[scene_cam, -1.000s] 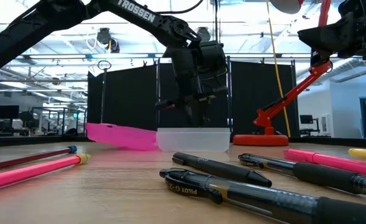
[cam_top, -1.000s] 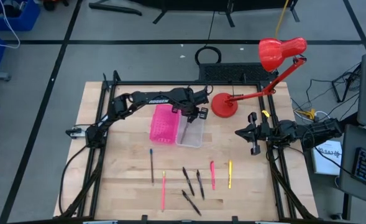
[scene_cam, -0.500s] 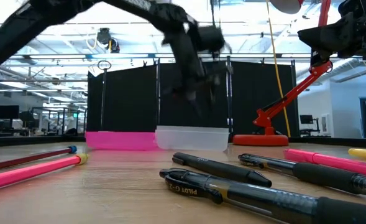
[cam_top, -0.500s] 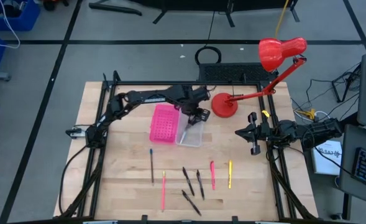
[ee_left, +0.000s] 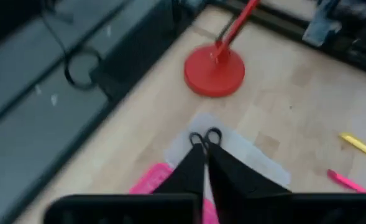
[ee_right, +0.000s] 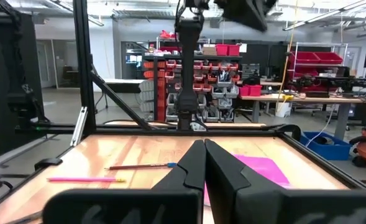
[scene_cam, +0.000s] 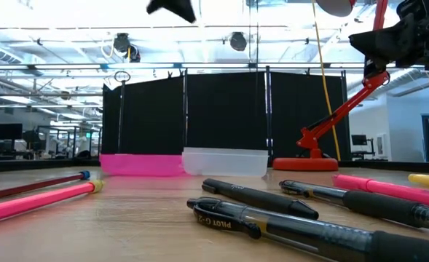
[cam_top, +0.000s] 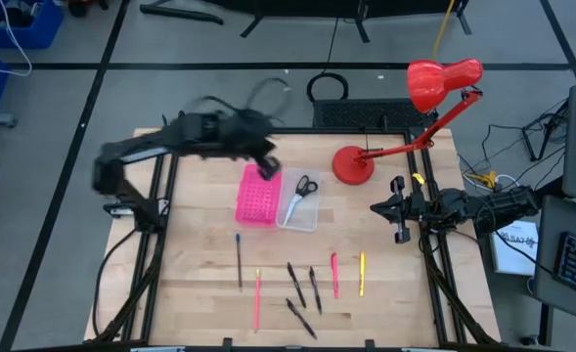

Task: Pick & place school supplies into a supply box
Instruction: Put the yellow ballpen into the pink supply box

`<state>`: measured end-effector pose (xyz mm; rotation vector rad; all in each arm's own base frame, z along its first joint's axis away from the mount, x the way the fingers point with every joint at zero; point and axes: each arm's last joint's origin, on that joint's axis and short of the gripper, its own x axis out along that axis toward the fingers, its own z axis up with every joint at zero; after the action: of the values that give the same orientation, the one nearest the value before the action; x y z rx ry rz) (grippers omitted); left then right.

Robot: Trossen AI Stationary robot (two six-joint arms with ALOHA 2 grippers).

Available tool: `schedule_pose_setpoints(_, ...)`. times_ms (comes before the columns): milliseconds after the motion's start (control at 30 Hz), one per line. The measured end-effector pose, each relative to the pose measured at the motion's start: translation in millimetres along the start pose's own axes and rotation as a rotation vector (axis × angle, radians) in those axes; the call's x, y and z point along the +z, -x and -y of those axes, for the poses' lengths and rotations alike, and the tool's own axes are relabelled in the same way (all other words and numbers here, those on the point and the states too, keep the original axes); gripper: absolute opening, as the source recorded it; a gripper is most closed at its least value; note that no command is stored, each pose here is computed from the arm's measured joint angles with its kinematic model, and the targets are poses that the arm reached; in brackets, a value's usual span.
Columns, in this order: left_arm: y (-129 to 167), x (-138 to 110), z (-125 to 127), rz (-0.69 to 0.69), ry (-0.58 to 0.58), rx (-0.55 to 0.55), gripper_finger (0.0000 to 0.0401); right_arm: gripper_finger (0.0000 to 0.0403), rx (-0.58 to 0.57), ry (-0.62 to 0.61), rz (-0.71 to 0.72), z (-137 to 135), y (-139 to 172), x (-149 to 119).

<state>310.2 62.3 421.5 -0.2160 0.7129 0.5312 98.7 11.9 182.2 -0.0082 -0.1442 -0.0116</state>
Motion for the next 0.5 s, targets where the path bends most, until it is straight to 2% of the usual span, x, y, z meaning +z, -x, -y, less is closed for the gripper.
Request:
schedule_pose_setpoints(133, 39.4, -23.8, -11.7, 0.072, -0.155, -0.042, 0.0009, 0.0000, 0.000, -0.026, 0.023, 0.1, 0.1, 2.3)
schedule_pose_setpoints(200, 47.4, -39.4, -18.1, 0.072, -0.164, -0.040, 0.0006, 0.0000, 0.000, -0.025, 0.022, 0.1, 0.0, 2.2)
schedule_pose_setpoints(300, 52.5, -66.3, -34.0, 0.071, -0.149, -0.005, 0.0005, 0.0000, -0.001, -0.012, 0.027, 0.1, 0.1, 2.8)
schedule_pose_setpoints(367, 54.0, -83.1, -42.2, 0.119, -0.118, -0.011, 0.0006, 0.0000, -0.004, 0.018, 0.061, 0.3, 0.2, 6.0)
schedule_pose_setpoints(433, 49.0, -99.8, -46.7, 0.179, -0.095, -0.060, 0.0004, 0.0000, -0.005, 0.028, 0.077, 0.3, 0.3, 7.5)
schedule_pose_setpoints(500, 39.3, -118.1, -47.7, 0.243, -0.130, -0.134, 0.0004, 0.0000, -0.004, 0.029, 0.065, 0.3, 0.2, 6.4)
